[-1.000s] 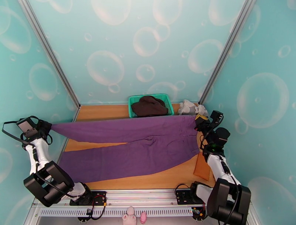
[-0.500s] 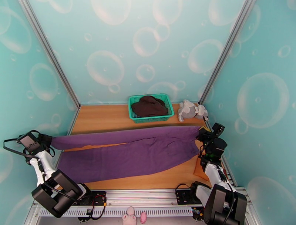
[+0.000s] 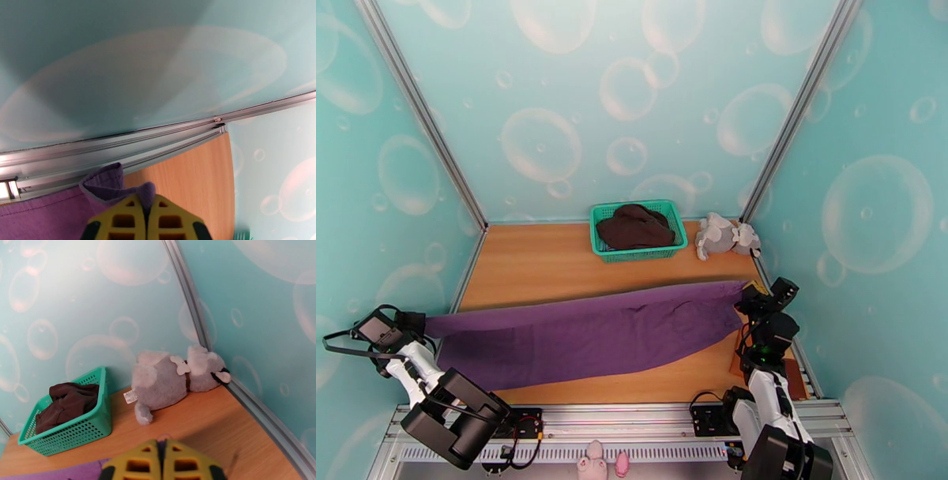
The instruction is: Fold and stack the trousers
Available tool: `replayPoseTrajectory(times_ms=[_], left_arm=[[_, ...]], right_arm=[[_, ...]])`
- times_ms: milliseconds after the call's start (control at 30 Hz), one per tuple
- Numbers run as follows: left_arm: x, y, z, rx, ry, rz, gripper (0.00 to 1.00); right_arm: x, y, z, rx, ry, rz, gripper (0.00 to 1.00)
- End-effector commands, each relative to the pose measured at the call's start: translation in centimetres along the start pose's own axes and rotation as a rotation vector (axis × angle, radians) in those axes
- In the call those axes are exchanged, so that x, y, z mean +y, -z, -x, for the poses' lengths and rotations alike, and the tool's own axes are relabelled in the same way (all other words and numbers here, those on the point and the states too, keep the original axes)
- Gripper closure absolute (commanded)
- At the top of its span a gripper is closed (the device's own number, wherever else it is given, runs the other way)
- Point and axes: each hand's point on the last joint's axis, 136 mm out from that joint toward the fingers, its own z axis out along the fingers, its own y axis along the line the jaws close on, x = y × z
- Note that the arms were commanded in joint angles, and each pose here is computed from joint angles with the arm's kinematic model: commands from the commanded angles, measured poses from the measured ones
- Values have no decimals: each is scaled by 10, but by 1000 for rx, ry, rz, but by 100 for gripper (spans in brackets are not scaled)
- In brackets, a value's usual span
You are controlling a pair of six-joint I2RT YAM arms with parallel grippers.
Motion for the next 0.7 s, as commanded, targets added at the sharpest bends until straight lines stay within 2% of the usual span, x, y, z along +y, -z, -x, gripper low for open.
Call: replayPoseTrajectory(times_ms=[0,200,333,533,567,600,667], left_arm=[[-19,13,16,-74,0,-93,100],[-25,34,20,-129,-5,-105,100],[-19,36,16,-128,9,-94,100],[-12,40,7,-105,65,-132,100],[-12,42,7,-106,70,-139,99],[-12,44,6,-106,77,-148,94],[-16,47,3,-100,80,-179,82]], right_arm=[[-21,7,13,-75,-19,-113,100],[-21,5,11,-71,-25,-101,97],[-27,9,12,-89,-29,-134,83],[-37,23,18,-141,-36,-193,81],[-41,26,20,-155,-42,-214,79],[-45,30,22,-170,-49,-239,72],[-50,35,25,-195,-56,-271,70]])
